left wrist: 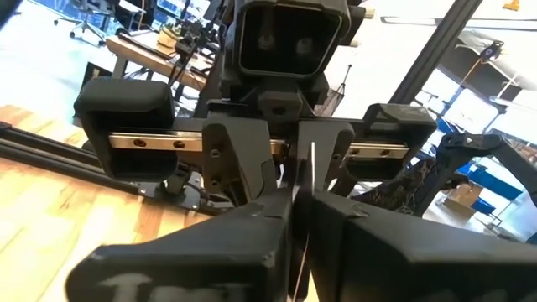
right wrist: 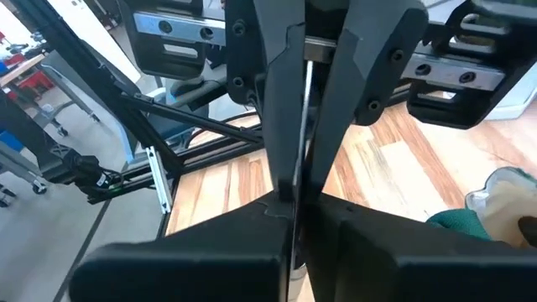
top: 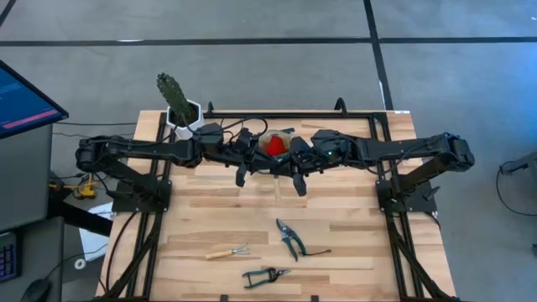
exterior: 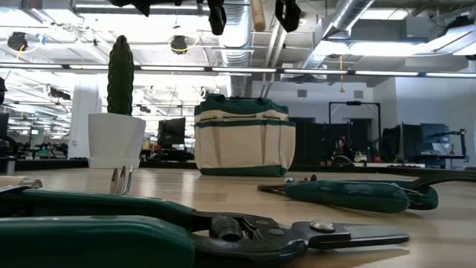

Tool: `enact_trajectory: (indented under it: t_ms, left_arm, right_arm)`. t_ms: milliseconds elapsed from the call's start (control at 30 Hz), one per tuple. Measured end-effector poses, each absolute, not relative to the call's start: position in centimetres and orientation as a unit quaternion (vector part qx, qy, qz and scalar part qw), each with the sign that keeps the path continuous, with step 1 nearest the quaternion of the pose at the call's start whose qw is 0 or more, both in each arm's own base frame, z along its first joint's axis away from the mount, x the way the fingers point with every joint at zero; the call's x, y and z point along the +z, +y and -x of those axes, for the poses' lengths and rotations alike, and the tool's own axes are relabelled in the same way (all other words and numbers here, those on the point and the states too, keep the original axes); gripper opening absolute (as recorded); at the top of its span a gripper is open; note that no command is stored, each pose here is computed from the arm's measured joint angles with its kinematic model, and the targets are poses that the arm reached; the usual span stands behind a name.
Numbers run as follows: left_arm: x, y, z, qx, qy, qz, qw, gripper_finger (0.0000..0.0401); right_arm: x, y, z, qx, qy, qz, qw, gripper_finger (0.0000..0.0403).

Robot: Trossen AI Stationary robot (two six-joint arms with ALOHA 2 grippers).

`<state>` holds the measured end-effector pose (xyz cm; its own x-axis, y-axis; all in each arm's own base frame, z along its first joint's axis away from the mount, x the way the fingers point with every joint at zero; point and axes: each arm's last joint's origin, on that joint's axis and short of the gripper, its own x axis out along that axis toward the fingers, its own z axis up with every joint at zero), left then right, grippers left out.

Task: Pick & Place Garden tools in Gardening bag
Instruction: Put the trowel into the side pocket of the gardening bag

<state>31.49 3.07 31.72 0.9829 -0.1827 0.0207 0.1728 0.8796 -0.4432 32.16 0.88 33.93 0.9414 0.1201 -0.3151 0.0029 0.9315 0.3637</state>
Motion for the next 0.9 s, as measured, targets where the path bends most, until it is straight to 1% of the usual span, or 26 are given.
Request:
enact_trajectory:
  t_ms: [167,333,500,567,633,733,867,900]
  left_arm:
    - [31.9,3.1,-31.5,-0.085,-0.001,0.231,0.969,0.0036]
    - [32.4,3.4,-31.2,-0.076,-0.013,0.229,0.97,0.0078]
    - [33.7,4.2,-29.9,-0.061,-0.035,0.216,0.974,0.0115]
    - [34.5,4.5,-29.0,-0.062,-0.054,0.206,0.975,0.0126]
    - [35.2,4.6,-27.8,-0.058,-0.069,0.201,0.975,0.0133]
    - [35.8,4.7,-26.3,-0.057,-0.087,0.197,0.975,0.0136]
    - [36.8,4.5,-24.2,-0.061,-0.113,0.189,0.974,0.0133]
    - [36.9,4.4,-23.7,-0.062,-0.117,0.187,0.973,0.0132]
  right_arm:
    - [34.3,0.9,-32.0,0.028,0.157,-0.17,0.972,0.0002]
    - [35.0,0.7,-31.2,0.009,0.143,-0.149,0.978,0.0001]
    - [36.4,0.6,-29.8,-0.017,0.127,-0.136,0.982,0.0001]
    - [36.5,0.6,-28.8,-0.044,0.141,-0.129,0.981,0.0001]
    - [36.7,0.7,-28.1,-0.067,0.134,-0.123,0.981,0.0]
    - [35.8,0.7,-26.5,-0.097,0.141,-0.126,0.977,0.0]
    - [33.4,0.5,-24.9,-0.14,0.146,-0.151,0.968,0.0]
    - [32.8,0.5,-24.7,-0.151,0.134,-0.159,0.966,0.0]
